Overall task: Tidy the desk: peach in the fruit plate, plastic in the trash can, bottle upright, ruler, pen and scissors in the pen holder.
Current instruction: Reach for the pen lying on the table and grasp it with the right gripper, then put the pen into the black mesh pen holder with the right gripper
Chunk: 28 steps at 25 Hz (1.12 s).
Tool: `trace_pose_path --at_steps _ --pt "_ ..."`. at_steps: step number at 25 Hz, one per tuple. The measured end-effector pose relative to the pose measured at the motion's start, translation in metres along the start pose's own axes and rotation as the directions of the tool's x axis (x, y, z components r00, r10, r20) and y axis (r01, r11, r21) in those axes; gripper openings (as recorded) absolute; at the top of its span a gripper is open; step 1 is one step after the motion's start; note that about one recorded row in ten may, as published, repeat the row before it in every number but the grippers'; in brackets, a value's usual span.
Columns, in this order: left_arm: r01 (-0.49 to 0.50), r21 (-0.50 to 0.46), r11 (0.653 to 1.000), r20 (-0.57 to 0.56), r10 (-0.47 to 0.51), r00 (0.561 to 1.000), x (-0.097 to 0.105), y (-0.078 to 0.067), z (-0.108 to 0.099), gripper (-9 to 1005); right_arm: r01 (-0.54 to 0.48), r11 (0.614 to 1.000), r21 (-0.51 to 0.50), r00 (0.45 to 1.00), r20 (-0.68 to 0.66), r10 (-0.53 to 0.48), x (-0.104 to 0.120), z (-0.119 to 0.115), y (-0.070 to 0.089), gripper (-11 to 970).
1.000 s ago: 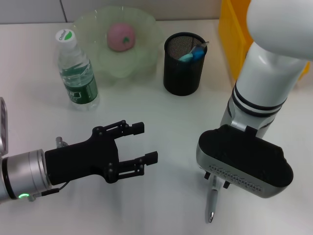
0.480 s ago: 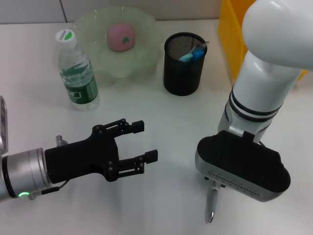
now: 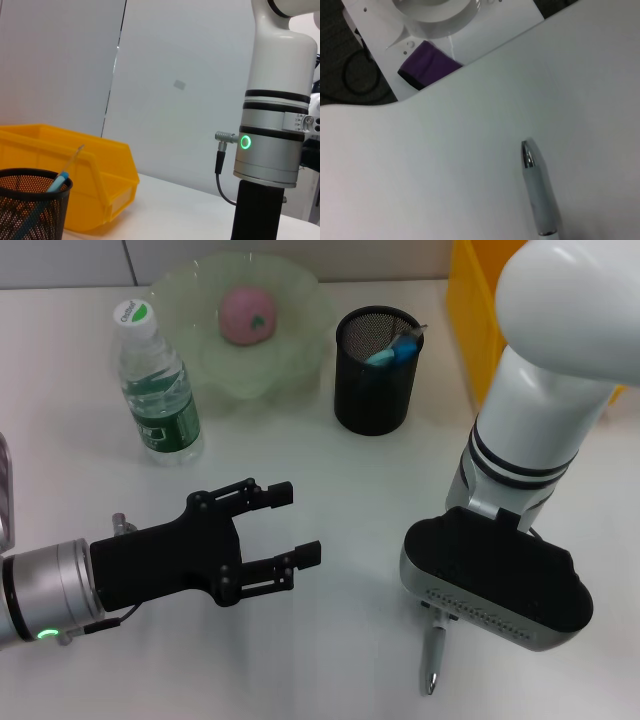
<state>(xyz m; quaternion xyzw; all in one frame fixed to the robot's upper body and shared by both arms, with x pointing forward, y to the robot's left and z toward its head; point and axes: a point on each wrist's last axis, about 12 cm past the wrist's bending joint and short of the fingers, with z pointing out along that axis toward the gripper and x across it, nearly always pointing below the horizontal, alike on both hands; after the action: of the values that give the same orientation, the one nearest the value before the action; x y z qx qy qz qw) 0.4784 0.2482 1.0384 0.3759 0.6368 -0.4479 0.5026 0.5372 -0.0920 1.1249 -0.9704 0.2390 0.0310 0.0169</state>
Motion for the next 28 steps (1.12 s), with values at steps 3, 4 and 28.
trace_pose_path --at_steps 3,4,28 --pt "0.000 0.000 1.000 0.000 0.000 1.000 0.000 0.000 0.000 770 0.005 1.000 -0.001 1.000 0.000 -0.005 0.000 0.000 0.000 250" --pt "0.000 0.000 1.000 0.000 0.000 1.000 0.000 0.000 0.000 770 0.008 1.000 0.000 1.000 0.000 -0.008 0.000 0.000 0.000 239" --pt "-0.005 -0.021 1.000 0.014 0.005 1.000 -0.002 0.003 -0.003 770 -0.017 0.999 0.048 1.000 0.004 0.017 0.007 -0.007 0.002 146"
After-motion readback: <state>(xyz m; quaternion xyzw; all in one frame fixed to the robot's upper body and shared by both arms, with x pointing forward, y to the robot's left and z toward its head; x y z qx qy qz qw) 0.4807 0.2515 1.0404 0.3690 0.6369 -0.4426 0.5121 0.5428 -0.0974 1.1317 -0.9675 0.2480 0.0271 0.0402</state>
